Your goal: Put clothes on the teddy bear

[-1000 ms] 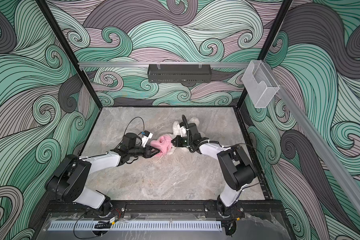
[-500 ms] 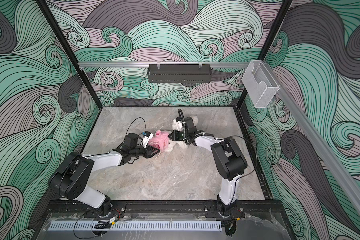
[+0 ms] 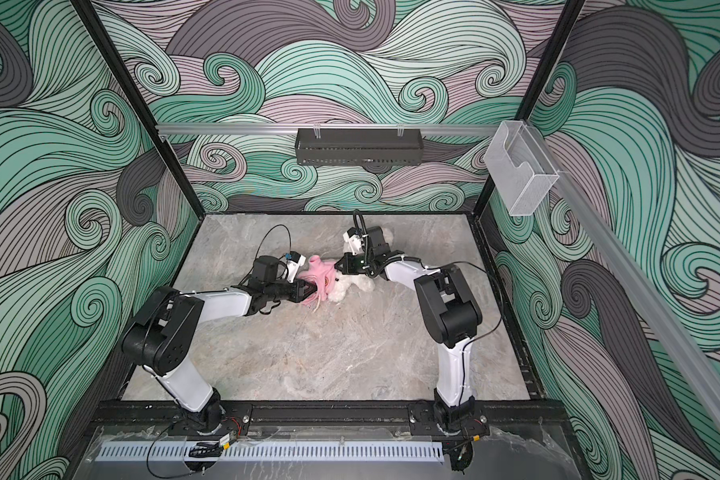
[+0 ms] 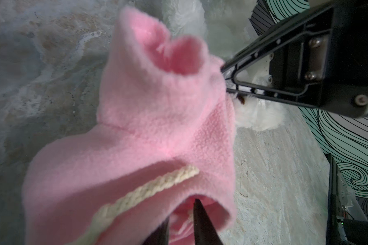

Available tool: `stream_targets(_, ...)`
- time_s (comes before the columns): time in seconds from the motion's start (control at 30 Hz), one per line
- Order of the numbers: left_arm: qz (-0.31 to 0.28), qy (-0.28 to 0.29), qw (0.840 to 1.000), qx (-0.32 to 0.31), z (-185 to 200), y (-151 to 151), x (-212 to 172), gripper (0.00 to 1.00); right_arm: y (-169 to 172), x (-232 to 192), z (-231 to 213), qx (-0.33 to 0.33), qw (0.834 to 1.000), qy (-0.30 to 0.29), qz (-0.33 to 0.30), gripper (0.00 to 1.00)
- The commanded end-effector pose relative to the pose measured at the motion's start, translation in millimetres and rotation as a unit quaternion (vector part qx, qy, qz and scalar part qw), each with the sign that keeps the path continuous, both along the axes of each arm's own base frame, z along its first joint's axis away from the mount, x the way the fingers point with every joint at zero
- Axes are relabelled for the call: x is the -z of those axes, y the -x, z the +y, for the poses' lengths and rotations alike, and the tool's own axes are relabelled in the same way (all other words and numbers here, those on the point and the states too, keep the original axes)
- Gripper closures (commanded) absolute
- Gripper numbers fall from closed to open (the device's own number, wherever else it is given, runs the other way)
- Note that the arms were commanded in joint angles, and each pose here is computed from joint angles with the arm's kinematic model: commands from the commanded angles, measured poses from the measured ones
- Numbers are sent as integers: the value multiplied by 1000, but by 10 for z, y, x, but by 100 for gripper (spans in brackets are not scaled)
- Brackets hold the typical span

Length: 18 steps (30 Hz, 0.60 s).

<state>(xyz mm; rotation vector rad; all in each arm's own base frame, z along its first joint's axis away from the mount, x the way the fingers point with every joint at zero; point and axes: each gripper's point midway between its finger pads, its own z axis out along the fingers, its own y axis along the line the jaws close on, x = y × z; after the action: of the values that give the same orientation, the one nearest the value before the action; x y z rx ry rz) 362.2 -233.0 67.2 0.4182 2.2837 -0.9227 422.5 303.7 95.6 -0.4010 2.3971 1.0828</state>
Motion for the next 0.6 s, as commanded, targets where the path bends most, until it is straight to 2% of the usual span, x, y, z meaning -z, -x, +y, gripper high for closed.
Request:
stream_targets(0.0,-3,7,1000,-10,-33,-139,-28,76,-12,260,-119,5,999,30,26,100)
stream_targets(0.27,-2,41,999,-24,-149,-386,-90,72,-32,359,-108,0,999,30,35,100)
stream_targets(0.43,1,95,995,-16,-295,-458,-194,64,-19,392,-107,-3,999,32,38,100)
stream_targets(0.57,13,102,995,-13,-370,-507,-136,58,-8,419,-109,-5,999,33,40,100)
